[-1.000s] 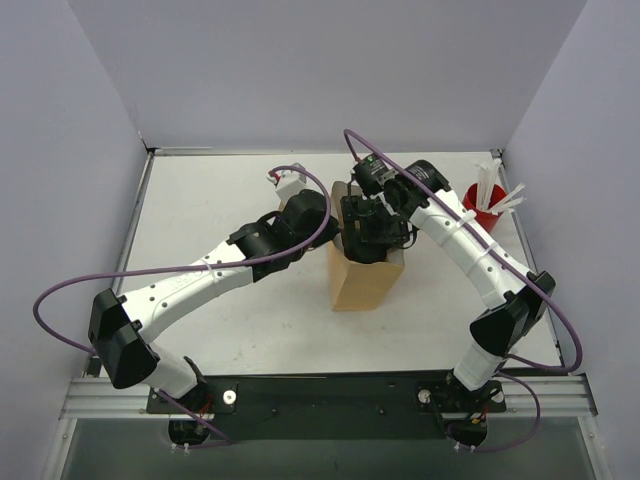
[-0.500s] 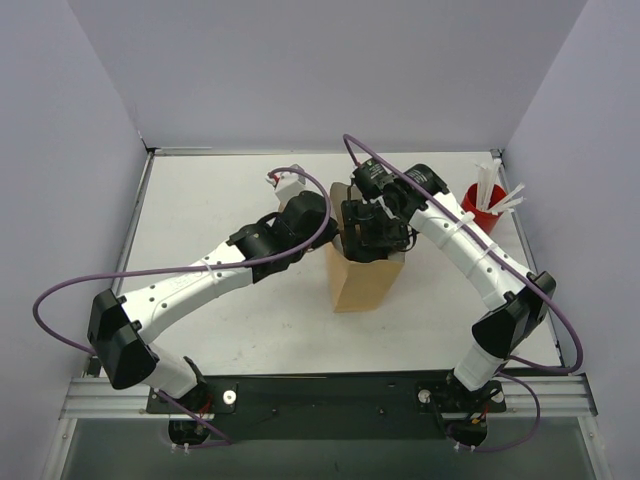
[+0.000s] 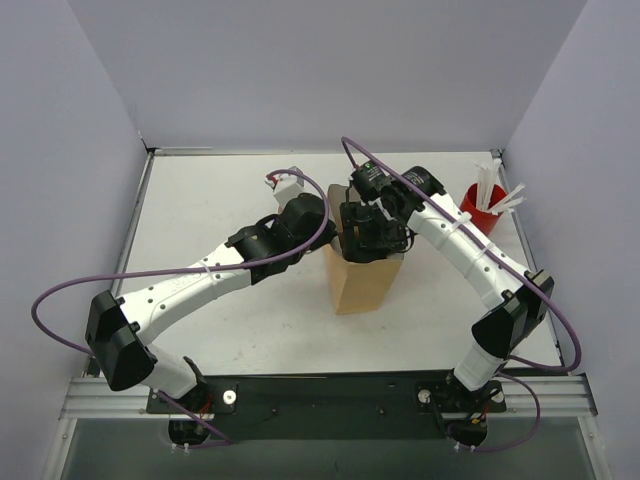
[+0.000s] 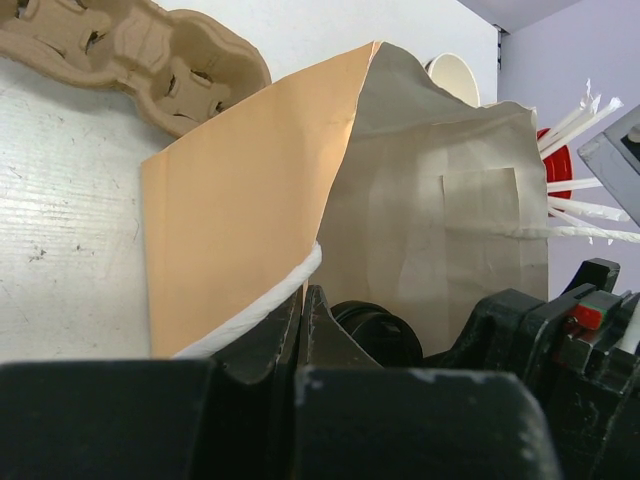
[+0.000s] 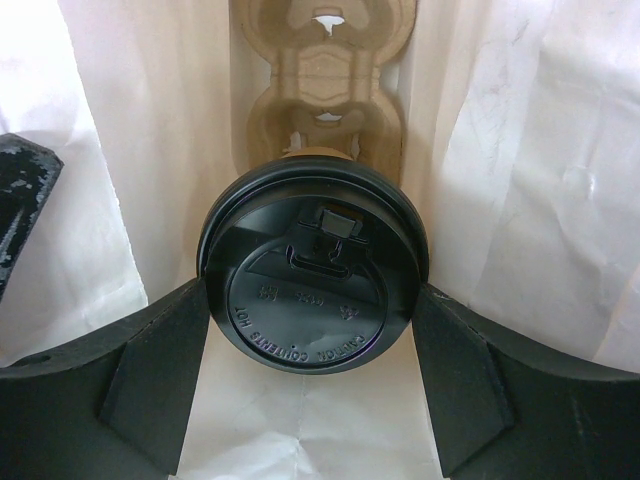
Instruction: Pack the takeout coffee
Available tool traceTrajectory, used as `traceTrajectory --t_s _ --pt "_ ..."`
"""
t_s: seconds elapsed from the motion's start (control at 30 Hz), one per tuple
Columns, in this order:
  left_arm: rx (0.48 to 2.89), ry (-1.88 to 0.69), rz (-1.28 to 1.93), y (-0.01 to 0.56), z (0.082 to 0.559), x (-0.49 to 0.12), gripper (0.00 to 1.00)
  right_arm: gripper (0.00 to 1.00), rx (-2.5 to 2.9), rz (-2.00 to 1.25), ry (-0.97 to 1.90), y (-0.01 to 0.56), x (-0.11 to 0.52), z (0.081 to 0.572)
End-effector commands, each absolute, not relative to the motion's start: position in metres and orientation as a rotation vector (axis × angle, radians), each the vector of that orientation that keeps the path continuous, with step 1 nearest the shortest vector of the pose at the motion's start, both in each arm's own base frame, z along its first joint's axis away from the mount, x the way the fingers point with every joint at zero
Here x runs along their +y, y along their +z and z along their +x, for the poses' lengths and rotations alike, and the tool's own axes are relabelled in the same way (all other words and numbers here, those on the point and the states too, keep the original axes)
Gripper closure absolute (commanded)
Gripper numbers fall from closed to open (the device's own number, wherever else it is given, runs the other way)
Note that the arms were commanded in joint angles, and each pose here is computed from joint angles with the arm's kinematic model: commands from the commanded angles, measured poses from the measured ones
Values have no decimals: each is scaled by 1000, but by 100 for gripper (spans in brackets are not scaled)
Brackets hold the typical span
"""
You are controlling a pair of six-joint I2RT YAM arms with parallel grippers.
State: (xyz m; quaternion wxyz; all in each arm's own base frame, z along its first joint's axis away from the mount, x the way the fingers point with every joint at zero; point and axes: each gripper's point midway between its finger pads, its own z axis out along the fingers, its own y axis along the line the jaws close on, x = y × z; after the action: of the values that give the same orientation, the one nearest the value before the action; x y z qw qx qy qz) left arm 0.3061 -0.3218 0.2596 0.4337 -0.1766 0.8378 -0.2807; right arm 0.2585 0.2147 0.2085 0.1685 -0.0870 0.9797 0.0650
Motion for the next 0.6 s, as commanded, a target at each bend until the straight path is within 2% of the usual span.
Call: traceTrajectory --t_s 0.0,0.57 --pt "2018 -775 -458 287 304 -321 100 52 2789 -256 80 203 202 257" --pt "2043 -755 -422 284 303 -322 100 53 2840 -304 6 179 201 256"
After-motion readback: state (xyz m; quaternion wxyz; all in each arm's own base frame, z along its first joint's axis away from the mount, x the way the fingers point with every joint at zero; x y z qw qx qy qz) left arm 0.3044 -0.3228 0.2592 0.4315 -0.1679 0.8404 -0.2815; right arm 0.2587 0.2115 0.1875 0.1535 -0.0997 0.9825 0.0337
